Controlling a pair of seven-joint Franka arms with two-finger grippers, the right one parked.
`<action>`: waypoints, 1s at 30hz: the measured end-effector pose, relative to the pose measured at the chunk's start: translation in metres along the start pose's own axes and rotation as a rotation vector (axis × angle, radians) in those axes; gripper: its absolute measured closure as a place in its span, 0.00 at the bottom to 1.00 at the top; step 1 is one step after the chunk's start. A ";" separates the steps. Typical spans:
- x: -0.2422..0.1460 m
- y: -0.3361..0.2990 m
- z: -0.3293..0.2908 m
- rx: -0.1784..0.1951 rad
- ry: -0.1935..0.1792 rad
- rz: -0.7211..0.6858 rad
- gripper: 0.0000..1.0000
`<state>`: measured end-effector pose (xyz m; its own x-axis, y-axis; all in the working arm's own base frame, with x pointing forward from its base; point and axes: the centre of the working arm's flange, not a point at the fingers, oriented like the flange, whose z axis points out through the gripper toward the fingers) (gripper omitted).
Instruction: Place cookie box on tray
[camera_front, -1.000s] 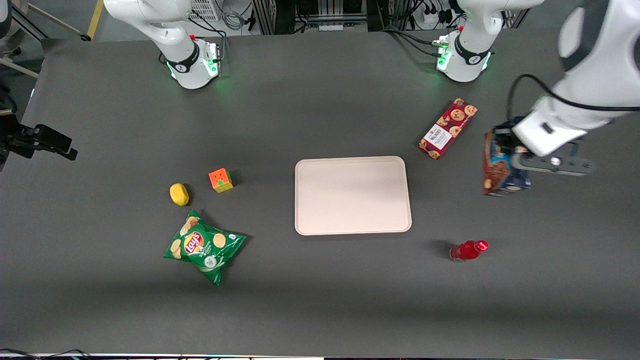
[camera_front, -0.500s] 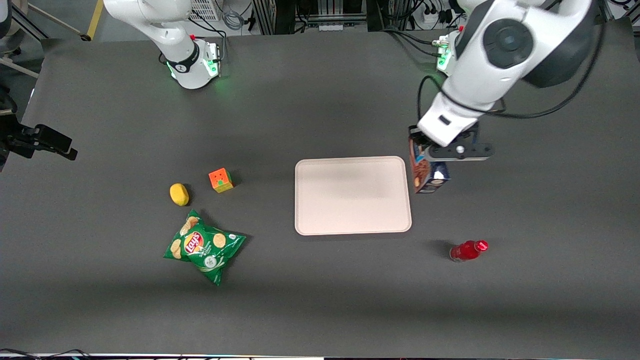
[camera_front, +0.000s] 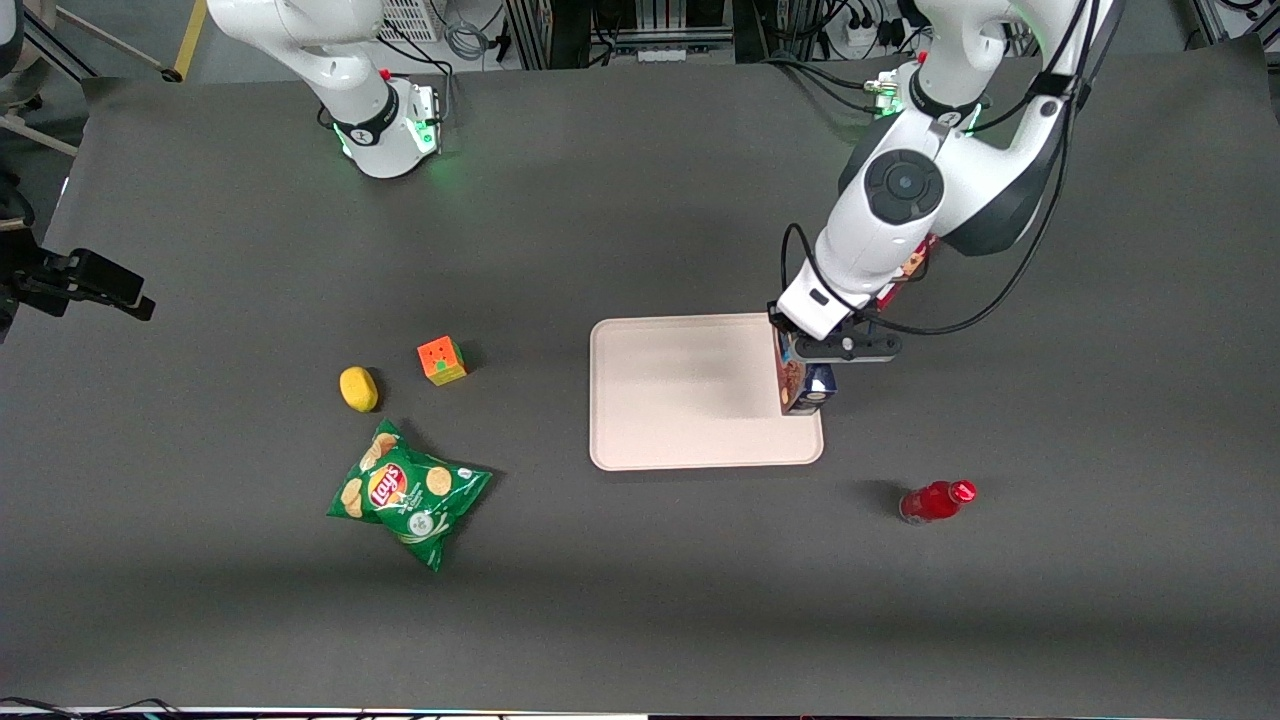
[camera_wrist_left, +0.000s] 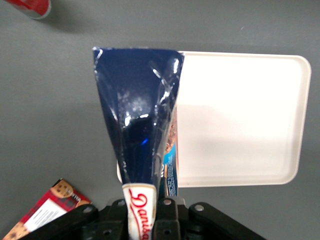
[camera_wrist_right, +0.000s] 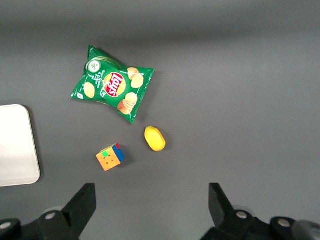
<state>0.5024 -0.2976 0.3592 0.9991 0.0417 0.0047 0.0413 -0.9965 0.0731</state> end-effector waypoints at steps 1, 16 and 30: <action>0.001 -0.001 0.006 0.003 0.005 0.000 0.84; 0.006 -0.006 0.088 0.058 0.013 -0.017 0.84; 0.006 -0.009 0.096 0.067 0.004 -0.014 0.78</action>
<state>0.5089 -0.2957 0.2628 0.9984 0.0555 0.0085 0.0555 -0.9984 0.0058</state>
